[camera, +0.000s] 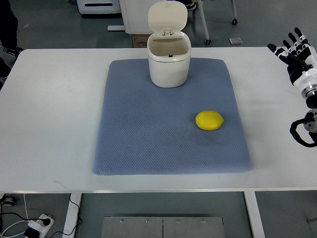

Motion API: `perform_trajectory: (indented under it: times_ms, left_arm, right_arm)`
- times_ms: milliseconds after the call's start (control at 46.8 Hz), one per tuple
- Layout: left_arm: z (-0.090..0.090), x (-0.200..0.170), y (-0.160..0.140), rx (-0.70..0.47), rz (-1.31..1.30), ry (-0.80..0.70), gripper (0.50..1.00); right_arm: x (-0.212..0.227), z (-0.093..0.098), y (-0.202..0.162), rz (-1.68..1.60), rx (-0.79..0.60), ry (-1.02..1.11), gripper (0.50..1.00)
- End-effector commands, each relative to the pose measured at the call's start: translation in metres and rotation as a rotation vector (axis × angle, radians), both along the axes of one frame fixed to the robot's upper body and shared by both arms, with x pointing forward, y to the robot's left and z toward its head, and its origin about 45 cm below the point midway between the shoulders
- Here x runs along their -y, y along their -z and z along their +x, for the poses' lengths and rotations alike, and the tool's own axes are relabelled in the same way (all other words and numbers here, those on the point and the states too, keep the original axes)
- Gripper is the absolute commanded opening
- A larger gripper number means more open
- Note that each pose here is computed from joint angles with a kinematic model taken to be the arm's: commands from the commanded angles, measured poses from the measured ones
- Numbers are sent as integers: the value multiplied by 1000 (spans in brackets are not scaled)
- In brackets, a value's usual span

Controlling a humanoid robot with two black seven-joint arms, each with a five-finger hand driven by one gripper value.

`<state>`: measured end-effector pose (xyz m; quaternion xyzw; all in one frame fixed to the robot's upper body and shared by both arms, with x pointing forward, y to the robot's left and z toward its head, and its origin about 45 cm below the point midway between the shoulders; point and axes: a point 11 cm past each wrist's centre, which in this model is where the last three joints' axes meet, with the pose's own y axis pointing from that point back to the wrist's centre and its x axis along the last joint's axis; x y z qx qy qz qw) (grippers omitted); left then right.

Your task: Put lemon in trash with right hand

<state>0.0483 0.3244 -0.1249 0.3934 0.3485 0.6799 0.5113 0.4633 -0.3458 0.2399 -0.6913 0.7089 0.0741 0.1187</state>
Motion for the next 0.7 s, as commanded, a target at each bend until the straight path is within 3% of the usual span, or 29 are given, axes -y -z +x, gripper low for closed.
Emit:
perform_trajectory:
  times_ms: [0,683]
  left_arm:
    - [2,-1,0,3,5,-1,1000]
    - [-7,-1,1,-11,2,-5,1000]
  right_arm:
    - [0,1,-3,0,5,0,1000]
    - [0,1,-3,2,6,0,1000]
